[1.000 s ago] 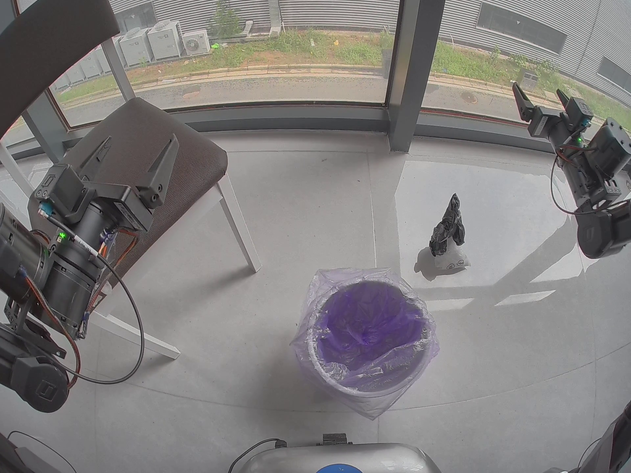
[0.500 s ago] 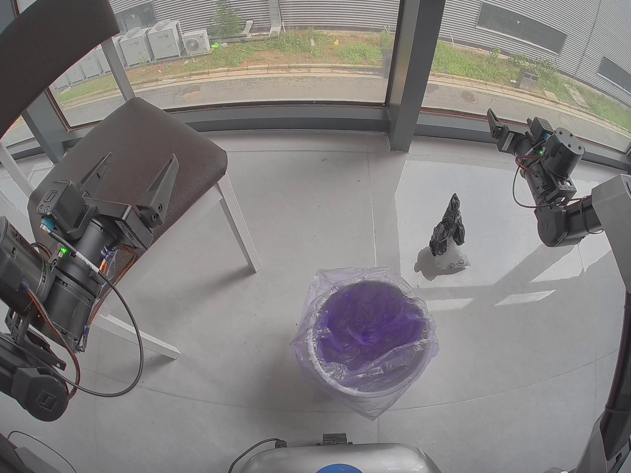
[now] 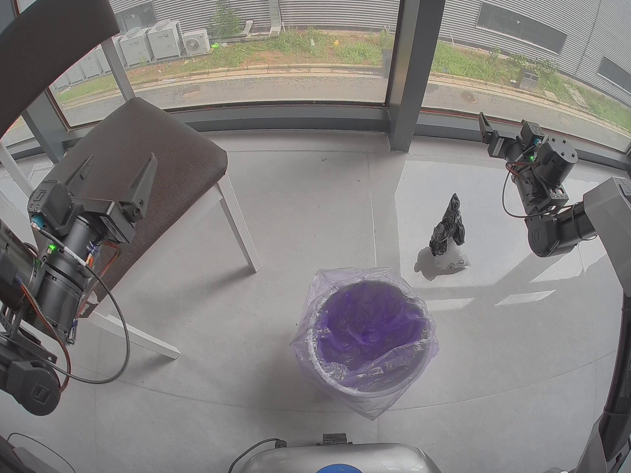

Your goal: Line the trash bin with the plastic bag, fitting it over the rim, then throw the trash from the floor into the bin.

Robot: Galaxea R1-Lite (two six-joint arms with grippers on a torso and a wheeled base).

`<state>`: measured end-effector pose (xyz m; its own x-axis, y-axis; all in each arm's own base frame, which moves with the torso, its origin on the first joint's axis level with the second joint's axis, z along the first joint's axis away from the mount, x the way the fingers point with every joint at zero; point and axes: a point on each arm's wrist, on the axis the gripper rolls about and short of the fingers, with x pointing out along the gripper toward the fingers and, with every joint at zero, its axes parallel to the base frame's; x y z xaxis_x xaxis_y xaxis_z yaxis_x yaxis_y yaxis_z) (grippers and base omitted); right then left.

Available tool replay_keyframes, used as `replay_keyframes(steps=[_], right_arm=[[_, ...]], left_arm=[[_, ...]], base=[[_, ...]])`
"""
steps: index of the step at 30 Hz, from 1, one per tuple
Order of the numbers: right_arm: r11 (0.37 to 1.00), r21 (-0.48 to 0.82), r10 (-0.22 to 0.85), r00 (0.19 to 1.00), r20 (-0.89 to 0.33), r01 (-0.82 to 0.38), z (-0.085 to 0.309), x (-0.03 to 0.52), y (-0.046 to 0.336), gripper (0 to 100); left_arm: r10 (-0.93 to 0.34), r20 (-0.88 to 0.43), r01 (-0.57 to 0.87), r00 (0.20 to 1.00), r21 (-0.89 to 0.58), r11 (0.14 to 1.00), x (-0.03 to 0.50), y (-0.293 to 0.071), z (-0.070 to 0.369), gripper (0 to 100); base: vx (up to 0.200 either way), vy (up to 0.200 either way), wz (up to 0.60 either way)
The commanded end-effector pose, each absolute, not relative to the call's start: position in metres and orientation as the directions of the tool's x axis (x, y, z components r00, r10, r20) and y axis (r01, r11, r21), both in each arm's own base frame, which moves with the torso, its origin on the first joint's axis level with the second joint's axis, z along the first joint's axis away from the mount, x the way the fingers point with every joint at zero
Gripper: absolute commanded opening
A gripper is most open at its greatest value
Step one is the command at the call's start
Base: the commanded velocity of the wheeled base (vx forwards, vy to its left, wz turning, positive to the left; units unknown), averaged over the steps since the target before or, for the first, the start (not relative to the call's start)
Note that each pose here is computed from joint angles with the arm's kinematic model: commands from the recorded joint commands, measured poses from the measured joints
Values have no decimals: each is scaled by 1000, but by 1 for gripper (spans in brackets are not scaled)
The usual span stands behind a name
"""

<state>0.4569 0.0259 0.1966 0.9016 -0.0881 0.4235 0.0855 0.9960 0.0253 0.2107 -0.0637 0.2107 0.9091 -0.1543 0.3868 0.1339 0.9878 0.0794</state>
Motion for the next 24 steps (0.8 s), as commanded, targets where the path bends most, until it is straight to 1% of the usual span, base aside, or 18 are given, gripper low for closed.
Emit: replay_keyframes(steps=[1,4,8,10,14,16,19,24], right_arm=[[996,13,-89,891,446,93,210,446,27,100],[995,13,-91,890,446,96,208,449,26,100],[995,9,-94,896,434,100,201,454,25,100],[994,8,-99,901,423,105,198,458,23,100],[993,3,-111,911,398,119,193,462,16,100],[991,0,-126,924,360,135,188,467,9,100],[990,5,-137,929,344,144,186,471,5,100],[986,12,-166,964,206,168,169,478,-4,100]], left_arm=[[-67,447,40,892,70,997,201,-42,222,100],[-57,447,29,893,70,997,193,-38,221,100],[-43,473,13,880,66,998,182,-33,226,100],[-9,507,-25,862,60,998,172,-25,233,100],[-1,514,-33,858,58,998,162,-22,232,100],[-3,509,-33,861,62,998,157,-21,229,100],[-3,507,-32,862,62,998,156,-21,229,100],[-11,502,-26,865,67,997,157,-22,228,100]], base=[[0,0,0],[0,0,0],[0,0,0],[0,0,0],[0,0,0],[0,0,0],[0,0,0],[0,0,0]])
